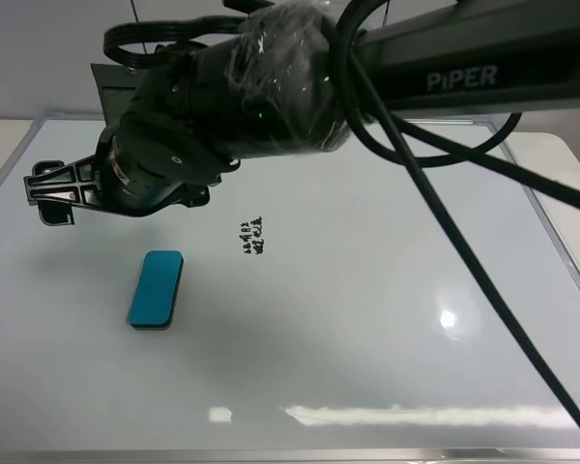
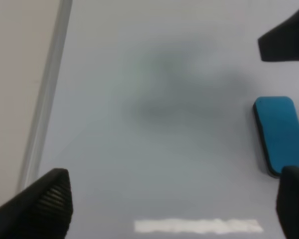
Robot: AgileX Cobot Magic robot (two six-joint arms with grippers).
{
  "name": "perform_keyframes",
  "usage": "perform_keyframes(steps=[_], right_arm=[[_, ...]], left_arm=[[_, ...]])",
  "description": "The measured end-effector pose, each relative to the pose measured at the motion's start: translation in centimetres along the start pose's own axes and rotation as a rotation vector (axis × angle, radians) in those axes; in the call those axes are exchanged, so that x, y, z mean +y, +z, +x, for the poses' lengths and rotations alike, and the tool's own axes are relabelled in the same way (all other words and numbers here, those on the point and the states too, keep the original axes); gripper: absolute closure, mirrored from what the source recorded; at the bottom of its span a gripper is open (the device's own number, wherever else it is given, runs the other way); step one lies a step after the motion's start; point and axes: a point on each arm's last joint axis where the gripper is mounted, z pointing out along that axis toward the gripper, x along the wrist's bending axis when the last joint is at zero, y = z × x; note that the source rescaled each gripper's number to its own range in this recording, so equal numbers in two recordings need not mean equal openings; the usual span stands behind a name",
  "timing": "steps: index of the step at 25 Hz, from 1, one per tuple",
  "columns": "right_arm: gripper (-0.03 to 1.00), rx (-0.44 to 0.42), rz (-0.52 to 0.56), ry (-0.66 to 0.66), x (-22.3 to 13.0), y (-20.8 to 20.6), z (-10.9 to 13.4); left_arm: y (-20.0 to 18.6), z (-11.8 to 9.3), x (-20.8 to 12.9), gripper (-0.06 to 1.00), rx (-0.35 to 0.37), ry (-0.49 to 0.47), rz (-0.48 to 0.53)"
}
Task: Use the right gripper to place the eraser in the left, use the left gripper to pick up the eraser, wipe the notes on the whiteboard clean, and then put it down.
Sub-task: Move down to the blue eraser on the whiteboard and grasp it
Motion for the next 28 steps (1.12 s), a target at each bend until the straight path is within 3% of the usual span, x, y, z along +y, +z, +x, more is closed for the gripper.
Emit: perform_keyframes(steps=[5, 8, 16, 20, 28], right_arm=[[-0.03, -0.075, 0.014, -0.184, 1.8, -3.2, -1.2], [-0.03, -0.118, 0.009, -0.223, 3.3, -5.1, -2.6], [-0.03, -0.303, -0.032, -0.322, 7.9, -16.0, -10.2], [-0.03, -0.351, -0.111, -0.296, 7.6, -22.1, -12.8], [-0.03, -0.406, -0.182, -0.293, 3.2, -31.4, -14.2]], left_arm=[[0.0, 0.0, 0.0, 0.31, 0.0, -0.001, 0.0], [0.0, 0.0, 0.0, 0.31, 0.0, -0.001, 0.0], [0.0, 0.0, 0.0, 0.31, 0.0, 0.0, 0.001], [0.0, 0.0, 0.0, 0.31, 0.0, 0.0, 0.001], [0.0, 0.0, 0.0, 0.31, 0.0, -0.001, 0.001]])
